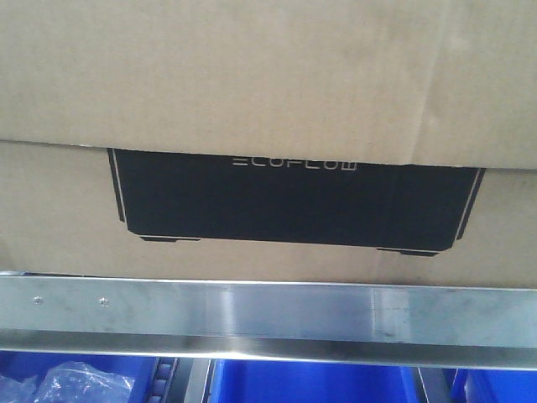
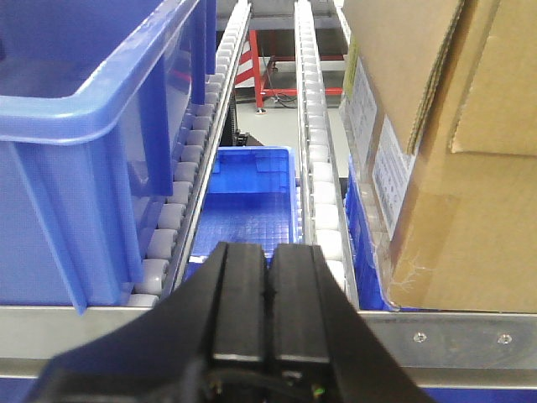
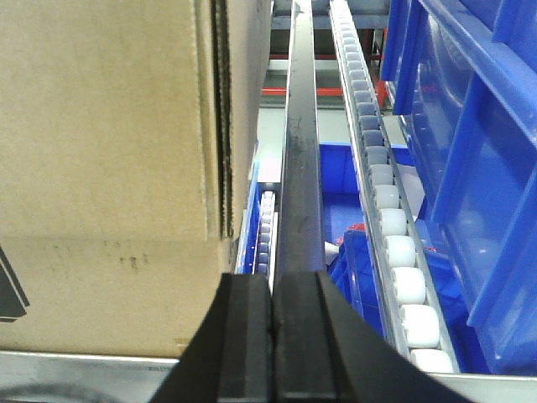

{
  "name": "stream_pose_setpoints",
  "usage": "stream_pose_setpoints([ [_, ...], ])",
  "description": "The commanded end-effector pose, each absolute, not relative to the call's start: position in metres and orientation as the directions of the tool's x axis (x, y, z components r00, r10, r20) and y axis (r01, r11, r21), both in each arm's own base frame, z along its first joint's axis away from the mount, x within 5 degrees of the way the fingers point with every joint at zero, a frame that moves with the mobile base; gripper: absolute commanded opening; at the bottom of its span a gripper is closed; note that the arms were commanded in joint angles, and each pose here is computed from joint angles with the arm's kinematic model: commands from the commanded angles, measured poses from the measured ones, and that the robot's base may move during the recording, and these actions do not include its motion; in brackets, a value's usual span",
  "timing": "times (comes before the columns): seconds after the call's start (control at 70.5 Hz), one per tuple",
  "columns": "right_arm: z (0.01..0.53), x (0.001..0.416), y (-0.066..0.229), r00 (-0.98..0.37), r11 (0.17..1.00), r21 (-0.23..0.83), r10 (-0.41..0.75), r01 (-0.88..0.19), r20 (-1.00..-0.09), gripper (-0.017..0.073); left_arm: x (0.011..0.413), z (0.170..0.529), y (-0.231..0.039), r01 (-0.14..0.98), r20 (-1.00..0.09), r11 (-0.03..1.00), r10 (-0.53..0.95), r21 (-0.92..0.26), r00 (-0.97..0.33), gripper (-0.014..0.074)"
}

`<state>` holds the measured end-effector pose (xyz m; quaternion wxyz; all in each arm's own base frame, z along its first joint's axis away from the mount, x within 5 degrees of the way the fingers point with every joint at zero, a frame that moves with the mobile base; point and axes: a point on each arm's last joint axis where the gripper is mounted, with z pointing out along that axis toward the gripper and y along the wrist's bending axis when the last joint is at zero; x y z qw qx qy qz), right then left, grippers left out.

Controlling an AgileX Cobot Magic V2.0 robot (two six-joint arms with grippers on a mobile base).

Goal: Grab box from left shelf to table start
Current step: 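Clamp the ECOFLOW cardboard box sides with both grippers on the shelf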

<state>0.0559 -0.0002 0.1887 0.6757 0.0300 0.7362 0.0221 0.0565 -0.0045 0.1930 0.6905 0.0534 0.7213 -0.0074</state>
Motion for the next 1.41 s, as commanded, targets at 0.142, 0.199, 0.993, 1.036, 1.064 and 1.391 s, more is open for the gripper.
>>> stream_pose_setpoints([
  [0.142, 0.196, 0.056, -0.001, 0.004, 0.998, 0.058, 0.058, 0.015, -0.998, 0.0057, 0.055, 0.203, -0.005, 0.086, -0.997, 0.995, 0.045, 0.05, 0.068, -0.0099],
  [0.199, 0.196, 0.056, -0.001, 0.004, 0.998, 0.058, 0.058, 0.015, -0.998, 0.0057, 0.055, 0.204, -0.005, 0.086, -0.997, 0.995, 0.045, 0.05, 0.069, -0.0099],
  [0.993, 0.196, 0.056, -0.001, 0.004, 0.998, 0.058, 0.058, 0.015, -0.998, 0.0057, 0.034, 0.304, -0.003, 0.079, -0.981, 0.997, 0.002, 0.018, 0.193, -0.0084],
  [1.036, 0.196, 0.056, -0.001, 0.004, 0.998, 0.058, 0.058, 0.015, -0.998, 0.0057, 0.036, 0.308, -0.003, 0.079, -0.986, 0.997, 0.004, 0.018, 0.169, -0.0054],
  [1.064, 0.196, 0.056, -0.001, 0.004, 0.998, 0.058, 0.058, 0.015, -0.998, 0.0057, 0.038, 0.311, -0.003, 0.079, -0.987, 0.997, 0.005, 0.018, 0.16, -0.0022],
  [1.391, 0.196, 0.056, -0.001, 0.004, 0.998, 0.058, 0.058, 0.015, -0.998, 0.0057, 0.064, 0.365, -0.005, 0.085, -1.0, 0.996, 0.002, 0.005, 0.03, 0.0324],
])
